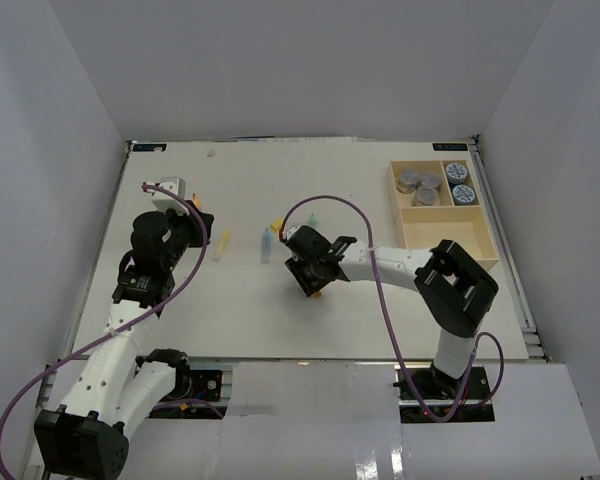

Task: Sort the stationery into containers
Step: Pick up the pen cap from the center of the board.

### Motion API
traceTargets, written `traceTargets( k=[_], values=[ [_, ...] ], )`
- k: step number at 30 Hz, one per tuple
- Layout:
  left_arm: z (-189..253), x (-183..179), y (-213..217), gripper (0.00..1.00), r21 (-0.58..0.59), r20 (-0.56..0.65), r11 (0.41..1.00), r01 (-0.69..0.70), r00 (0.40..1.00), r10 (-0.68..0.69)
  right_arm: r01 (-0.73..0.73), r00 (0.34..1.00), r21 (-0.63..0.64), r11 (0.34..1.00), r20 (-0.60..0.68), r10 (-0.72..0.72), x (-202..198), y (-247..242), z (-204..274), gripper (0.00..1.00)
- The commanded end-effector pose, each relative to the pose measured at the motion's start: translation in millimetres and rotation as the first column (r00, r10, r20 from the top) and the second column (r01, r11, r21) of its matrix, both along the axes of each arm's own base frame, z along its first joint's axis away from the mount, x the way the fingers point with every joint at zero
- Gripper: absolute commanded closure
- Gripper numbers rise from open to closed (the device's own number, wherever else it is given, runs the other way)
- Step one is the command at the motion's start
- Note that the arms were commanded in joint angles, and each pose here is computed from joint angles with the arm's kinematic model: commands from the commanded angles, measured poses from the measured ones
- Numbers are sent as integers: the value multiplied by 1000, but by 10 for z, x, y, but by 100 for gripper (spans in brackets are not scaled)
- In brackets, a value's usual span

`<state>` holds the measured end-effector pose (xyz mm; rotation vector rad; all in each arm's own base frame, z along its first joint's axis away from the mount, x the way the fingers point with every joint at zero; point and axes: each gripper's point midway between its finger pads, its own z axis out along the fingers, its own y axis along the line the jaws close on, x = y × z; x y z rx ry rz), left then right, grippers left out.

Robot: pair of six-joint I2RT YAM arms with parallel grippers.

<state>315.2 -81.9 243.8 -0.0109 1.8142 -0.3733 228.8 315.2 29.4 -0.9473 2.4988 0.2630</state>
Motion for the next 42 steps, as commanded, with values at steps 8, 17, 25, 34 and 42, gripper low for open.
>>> traceTargets(
  k=[8, 17, 25, 34, 42],
  values=[
    [74, -6, -15, 87, 0, 24, 1000, 16, 1000, -16, -76, 996, -24, 997, -46, 74, -7, 108, 17, 56],
    [71, -2, -17, 87, 2, 23, 1000, 18, 1000, -18, -74, 996, -66, 995, -63, 70, 6, 63, -59, 60],
    [65, -5, -53, 87, 1, 22, 999, 39, 999, -39, -64, 997, -77, 995, -44, 60, 6, -37, 39, 87],
    [156, -212, -733, 85, -78, 59, 890, 450, 893, -446, -64, 966, 219, 974, 259, 6, 250, 119, 1422, 92],
    [578, -491, -1357, 85, -123, 151, 654, 746, 666, -731, -134, 805, 494, 859, 560, -196, 451, -25, 2905, 92]
  ],
)
